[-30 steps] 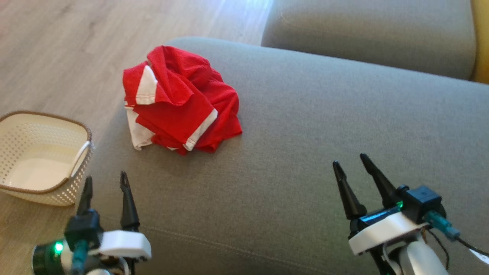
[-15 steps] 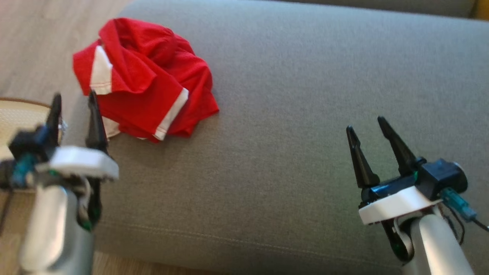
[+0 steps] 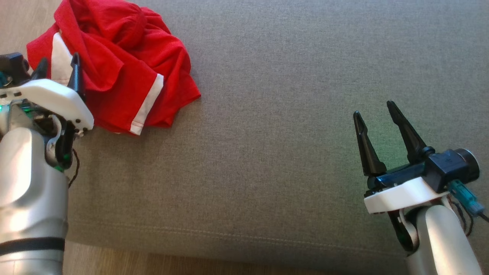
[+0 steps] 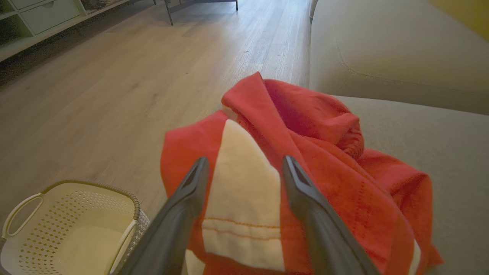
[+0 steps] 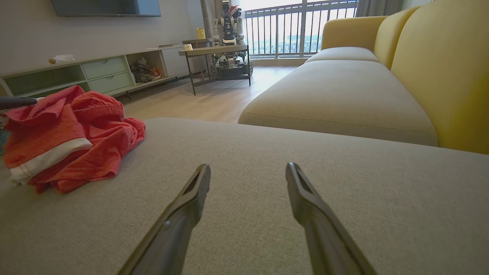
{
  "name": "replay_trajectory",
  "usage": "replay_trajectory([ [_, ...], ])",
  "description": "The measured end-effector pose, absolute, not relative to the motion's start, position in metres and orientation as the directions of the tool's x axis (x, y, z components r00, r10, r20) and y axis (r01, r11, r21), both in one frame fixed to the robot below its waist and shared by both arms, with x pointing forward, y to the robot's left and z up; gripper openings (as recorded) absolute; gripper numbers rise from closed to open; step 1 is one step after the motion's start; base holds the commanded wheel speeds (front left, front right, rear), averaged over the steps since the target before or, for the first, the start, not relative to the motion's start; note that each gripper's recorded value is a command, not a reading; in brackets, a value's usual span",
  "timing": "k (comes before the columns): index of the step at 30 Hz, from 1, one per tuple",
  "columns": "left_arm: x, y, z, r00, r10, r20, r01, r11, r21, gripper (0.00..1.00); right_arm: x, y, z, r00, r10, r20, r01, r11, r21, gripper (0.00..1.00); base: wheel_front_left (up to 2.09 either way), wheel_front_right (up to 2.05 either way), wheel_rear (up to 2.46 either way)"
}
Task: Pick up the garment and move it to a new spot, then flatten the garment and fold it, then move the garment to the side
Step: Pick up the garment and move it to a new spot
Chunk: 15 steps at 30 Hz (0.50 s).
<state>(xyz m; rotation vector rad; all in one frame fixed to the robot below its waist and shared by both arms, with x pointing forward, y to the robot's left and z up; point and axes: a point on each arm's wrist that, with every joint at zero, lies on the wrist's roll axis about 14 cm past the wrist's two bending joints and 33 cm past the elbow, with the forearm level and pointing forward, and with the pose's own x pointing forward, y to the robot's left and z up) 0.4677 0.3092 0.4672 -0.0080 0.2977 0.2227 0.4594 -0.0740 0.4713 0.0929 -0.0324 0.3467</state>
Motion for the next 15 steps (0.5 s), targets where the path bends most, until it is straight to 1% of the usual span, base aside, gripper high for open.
replay_trajectory([
  [2, 0.469, 0.311, 0.457, 0.917, 0.211, -0.339, -0.213, 0.977, 0.034, 1.00, 0.460, -0.075, 0.470, 0.941, 0.336, 0.044, -0.339, 0.937, 0.086, 1.00, 0.00, 0.00, 0.00],
  [11, 0.468, 0.310, 0.426, 0.869, 0.193, -0.456, -0.189, 0.980, 0.056, 1.00, 0.462, -0.076, 0.464, 0.943, 0.332, 0.030, -0.334, 0.939, 0.088, 1.00, 0.00, 0.00, 0.00],
  [12, 0.467, 0.309, 0.424, 0.865, 0.190, -0.464, -0.186, 0.981, 0.056, 0.00, 0.462, -0.076, 0.464, 0.943, 0.333, 0.028, -0.334, 0.938, 0.088, 1.00, 0.00, 0.00, 0.00],
  [14, 0.467, 0.309, 0.423, 0.864, 0.184, -0.468, -0.180, 0.982, 0.053, 0.00, 0.461, -0.076, 0.464, 0.942, 0.335, 0.029, -0.336, 0.938, 0.088, 1.00, 0.00, 0.00, 0.00],
  [15, 0.469, 0.310, 0.428, 0.877, 0.189, -0.441, -0.185, 0.981, 0.053, 0.00, 0.461, -0.075, 0.466, 0.941, 0.337, 0.031, -0.338, 0.937, 0.088, 1.00, 0.00, 0.00, 0.00],
])
